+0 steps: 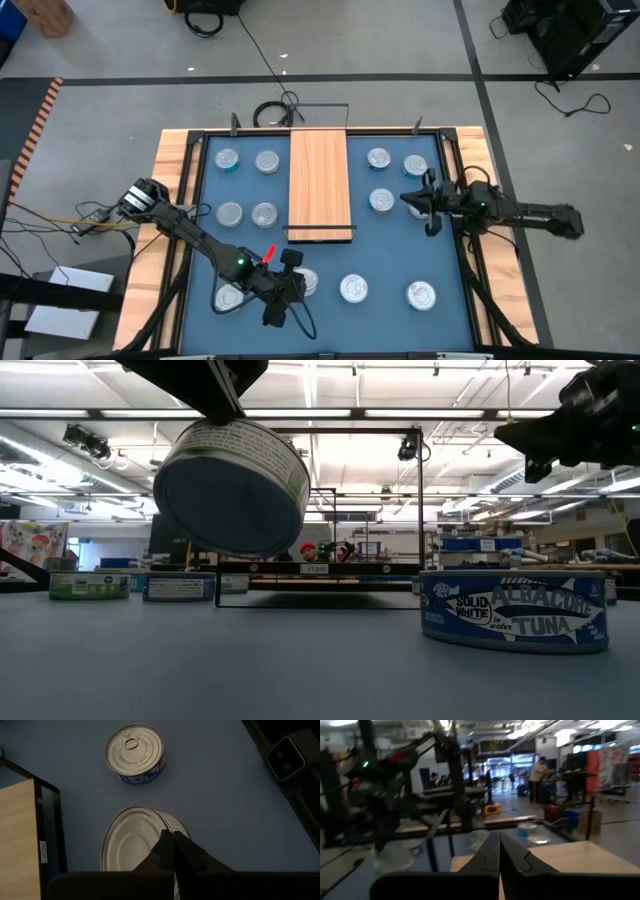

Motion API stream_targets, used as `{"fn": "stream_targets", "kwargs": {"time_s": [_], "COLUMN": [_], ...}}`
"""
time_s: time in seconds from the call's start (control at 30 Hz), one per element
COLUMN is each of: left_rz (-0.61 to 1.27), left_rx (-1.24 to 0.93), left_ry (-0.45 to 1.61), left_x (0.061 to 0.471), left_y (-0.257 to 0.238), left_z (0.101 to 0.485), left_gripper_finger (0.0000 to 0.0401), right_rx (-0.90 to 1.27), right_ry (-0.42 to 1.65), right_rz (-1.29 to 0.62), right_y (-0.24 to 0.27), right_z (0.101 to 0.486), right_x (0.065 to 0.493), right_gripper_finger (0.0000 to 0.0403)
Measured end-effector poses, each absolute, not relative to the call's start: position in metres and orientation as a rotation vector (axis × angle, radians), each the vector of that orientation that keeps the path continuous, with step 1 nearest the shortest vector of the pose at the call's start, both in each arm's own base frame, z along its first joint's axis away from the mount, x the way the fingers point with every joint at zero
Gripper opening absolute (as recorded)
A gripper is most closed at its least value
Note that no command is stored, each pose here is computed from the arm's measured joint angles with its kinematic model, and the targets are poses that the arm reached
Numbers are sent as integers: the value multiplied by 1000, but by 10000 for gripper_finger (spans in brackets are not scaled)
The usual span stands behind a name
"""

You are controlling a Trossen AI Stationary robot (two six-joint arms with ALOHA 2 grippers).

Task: Stack canned seafood by type on shelf
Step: Put the green tuna can on the shelf

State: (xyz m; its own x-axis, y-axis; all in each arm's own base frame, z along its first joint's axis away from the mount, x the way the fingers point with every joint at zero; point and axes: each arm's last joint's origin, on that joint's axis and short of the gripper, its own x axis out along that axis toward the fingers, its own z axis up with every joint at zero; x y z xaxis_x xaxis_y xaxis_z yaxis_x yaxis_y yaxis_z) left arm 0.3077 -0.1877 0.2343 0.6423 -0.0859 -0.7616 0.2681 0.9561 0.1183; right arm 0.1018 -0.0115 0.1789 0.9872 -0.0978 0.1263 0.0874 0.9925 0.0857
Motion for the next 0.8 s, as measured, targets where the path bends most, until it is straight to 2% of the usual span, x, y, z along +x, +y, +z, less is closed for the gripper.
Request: {"fn": "stream_targets", "kwargs": {"time_s": [0.3,0.47,0.67,0.8], "left_rz": [-202,-202,-201,-201], "left_rx": [227,227,227,227], "left_ry": [851,851,852,853], "left_x": [308,308,308,308], "left_y": [-188,-188,-188,-187], "left_z": [234,234,234,234], "left_gripper_finger": [0,0,0,0], "right_rx": [38,-16,-102,-186], "right_ry": [-54,20,114,199], "right_rz": [-22,-33,1,29], "right_y": [22,44,79,109], "right_z": [174,187,210,210], "right_x": [116,128,156,183], "right_gripper_finger": [5,5,5,11]}}
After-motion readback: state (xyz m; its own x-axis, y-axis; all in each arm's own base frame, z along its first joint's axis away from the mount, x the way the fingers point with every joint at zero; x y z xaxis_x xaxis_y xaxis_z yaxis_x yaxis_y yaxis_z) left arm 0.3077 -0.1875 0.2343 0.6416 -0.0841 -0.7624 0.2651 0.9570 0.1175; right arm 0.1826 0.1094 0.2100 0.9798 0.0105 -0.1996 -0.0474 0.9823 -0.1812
